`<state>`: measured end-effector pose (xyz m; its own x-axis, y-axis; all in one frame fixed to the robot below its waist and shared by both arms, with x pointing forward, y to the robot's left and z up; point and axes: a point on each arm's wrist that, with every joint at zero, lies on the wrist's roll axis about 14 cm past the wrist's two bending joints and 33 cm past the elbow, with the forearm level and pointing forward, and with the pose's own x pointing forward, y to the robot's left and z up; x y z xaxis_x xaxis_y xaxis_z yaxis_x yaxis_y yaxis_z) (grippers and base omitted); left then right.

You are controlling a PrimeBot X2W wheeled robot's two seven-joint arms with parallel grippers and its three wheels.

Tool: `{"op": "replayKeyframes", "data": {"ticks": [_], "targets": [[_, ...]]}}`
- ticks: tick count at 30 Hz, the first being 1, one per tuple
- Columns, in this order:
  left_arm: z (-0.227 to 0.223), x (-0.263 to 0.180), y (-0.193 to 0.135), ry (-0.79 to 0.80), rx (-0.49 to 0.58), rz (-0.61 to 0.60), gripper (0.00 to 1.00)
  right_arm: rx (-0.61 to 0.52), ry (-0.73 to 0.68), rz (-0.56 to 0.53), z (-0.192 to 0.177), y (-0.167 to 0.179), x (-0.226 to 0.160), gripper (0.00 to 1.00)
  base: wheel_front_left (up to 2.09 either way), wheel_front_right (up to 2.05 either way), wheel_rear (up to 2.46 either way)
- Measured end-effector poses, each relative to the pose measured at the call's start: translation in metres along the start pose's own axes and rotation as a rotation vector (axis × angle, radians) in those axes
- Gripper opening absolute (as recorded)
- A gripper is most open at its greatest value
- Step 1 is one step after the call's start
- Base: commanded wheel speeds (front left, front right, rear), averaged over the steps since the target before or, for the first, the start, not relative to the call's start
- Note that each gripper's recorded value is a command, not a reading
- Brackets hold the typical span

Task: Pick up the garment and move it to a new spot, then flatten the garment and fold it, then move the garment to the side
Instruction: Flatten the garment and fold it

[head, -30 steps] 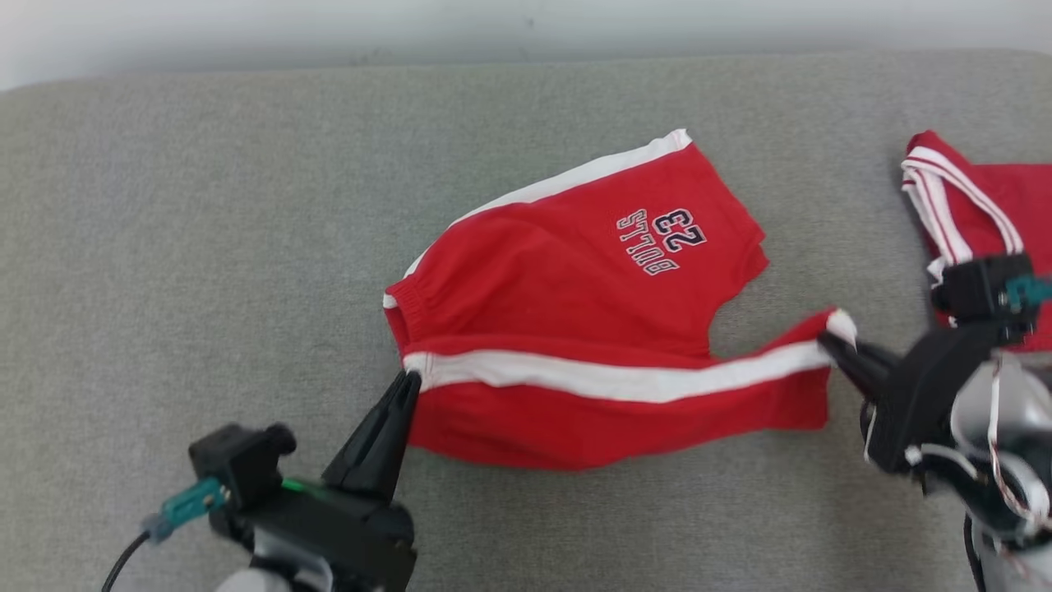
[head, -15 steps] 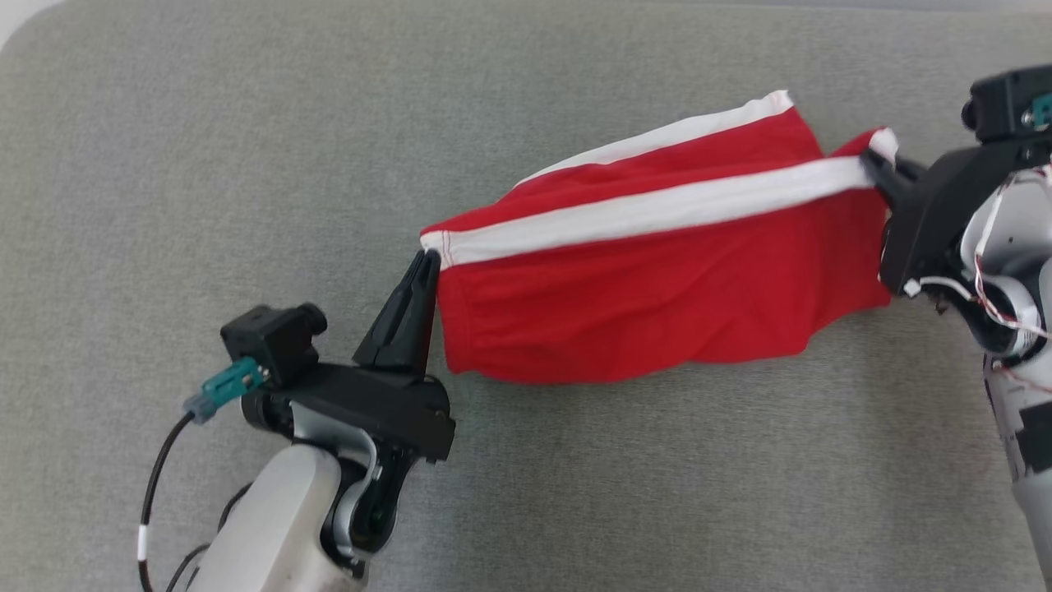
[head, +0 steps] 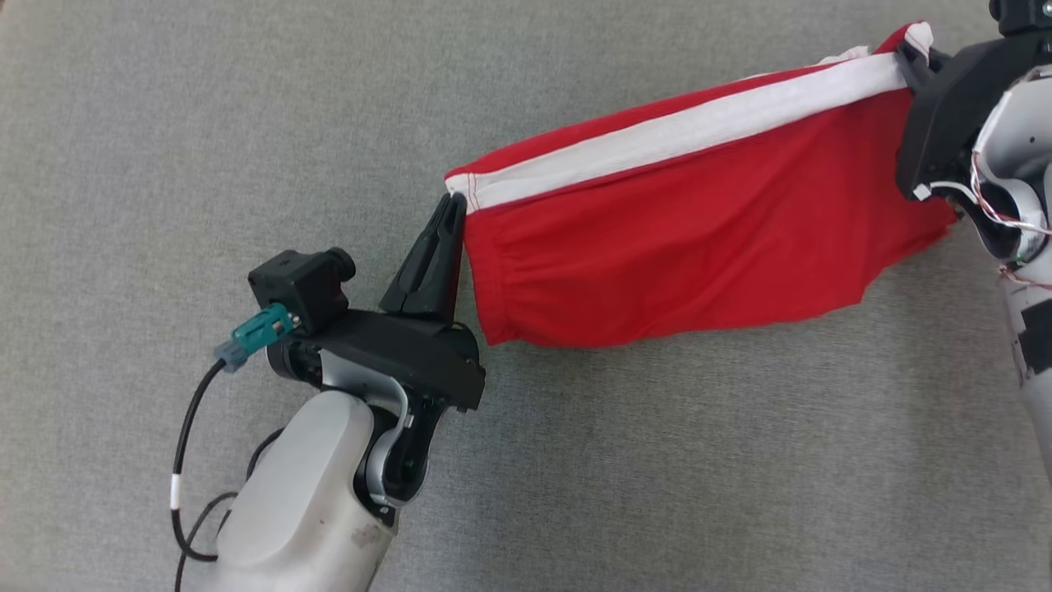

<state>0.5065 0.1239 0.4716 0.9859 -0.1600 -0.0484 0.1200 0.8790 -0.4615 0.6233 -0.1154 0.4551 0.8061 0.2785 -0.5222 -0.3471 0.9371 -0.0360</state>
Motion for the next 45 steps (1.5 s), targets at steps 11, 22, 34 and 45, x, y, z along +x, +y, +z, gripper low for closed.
{"op": "replayKeyframes", "data": {"ticks": [11,22,34,45], "targets": [[0.012,0.007,0.004,-0.054,0.04,0.013,1.0,0.028,0.014,0.048,-0.009,0.022,0.019,1.0,0.0,0.0,0.0],[0.054,-0.037,0.033,-0.193,0.152,0.123,1.0,0.112,0.102,0.028,-0.033,0.004,-0.017,1.0,0.0,0.0,0.0],[0.068,-0.089,0.058,-0.224,0.37,0.204,1.0,0.217,0.101,-0.023,-0.058,-0.01,-0.018,1.0,0.0,0.0,0.0],[0.055,-0.12,0.08,-0.169,0.411,0.286,1.0,0.181,0.198,-0.003,-0.078,0.012,0.014,1.0,0.0,0.0,0.0]]}}
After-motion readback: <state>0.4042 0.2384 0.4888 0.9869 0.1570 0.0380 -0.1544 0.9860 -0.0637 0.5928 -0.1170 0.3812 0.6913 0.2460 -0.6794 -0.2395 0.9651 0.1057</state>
